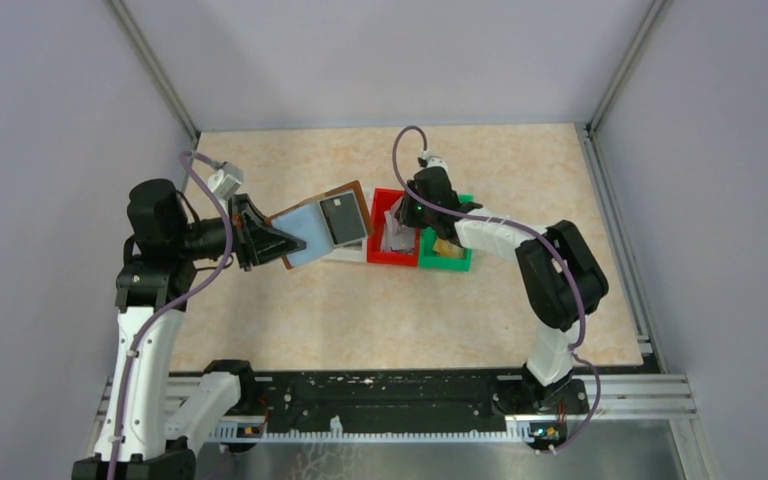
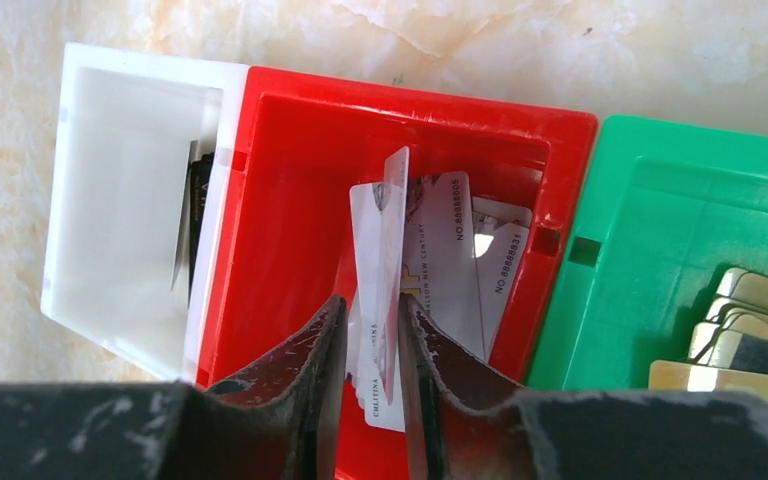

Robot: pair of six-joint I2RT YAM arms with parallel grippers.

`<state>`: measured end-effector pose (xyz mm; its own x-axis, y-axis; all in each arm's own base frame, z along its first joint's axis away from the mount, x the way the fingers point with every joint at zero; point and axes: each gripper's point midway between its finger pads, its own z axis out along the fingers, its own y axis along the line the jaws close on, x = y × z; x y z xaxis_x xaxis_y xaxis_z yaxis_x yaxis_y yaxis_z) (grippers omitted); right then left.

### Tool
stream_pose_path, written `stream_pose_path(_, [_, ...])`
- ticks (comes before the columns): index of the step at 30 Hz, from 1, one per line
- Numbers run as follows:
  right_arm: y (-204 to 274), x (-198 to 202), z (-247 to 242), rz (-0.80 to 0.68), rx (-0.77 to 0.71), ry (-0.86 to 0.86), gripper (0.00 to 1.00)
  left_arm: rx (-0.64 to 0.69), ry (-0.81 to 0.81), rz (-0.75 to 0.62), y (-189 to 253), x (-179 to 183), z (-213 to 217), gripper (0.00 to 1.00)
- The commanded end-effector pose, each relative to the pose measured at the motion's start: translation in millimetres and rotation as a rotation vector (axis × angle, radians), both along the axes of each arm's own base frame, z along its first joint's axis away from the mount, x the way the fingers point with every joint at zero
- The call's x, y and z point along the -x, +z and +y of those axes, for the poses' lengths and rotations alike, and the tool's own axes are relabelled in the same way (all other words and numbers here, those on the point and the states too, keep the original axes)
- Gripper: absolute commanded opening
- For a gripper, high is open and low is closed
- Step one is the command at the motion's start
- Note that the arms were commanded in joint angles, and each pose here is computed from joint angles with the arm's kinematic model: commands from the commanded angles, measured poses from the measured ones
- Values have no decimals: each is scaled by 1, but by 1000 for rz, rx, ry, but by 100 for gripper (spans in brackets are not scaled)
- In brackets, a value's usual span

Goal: Take the credit cards out of the card holder
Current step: Place the credit card in the storage box, then remove the credit card from the card holder.

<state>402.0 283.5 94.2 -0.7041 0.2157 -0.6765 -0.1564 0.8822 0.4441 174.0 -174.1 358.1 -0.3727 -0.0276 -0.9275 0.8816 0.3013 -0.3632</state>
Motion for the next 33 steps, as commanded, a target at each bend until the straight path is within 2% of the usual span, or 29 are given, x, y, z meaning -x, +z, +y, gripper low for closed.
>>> stream_pose_path(1, [35, -3, 2, -89, -22, -9, 27, 5, -25, -69, 17, 10, 0, 0])
stream_pose_path(6, [65, -2, -11, -158, -19, -52, 30, 7, -28, -67, 18, 10, 0, 0])
stream_pose_path(13, [130, 12, -36, -277, -19, -89, 50, 13, -30, -62, 19, 10, -1, 0])
stream_pose_path(15, [155, 22, -38, -324, -58, -69, 56, 15, -31, -61, 19, 10, -1, 0])
stream_pose_path(18, [198, 49, -34, -411, -172, 20, 66, 20, -28, -61, 22, 11, -1, 0])
stream_pose_path(25, [283, 148, -7, -588, -592, 398, 82, 41, -17, -31, 21, 10, -2, 0])
stream_pose_path(29, [308, 192, 3, -615, -752, 605, 85, 67, -27, -6, 23, 12, -3, 0])
stream_pose_path(33, [321, 220, 12, -639, -854, 722, 87, 74, -32, 2, 25, 14, -3, 0])
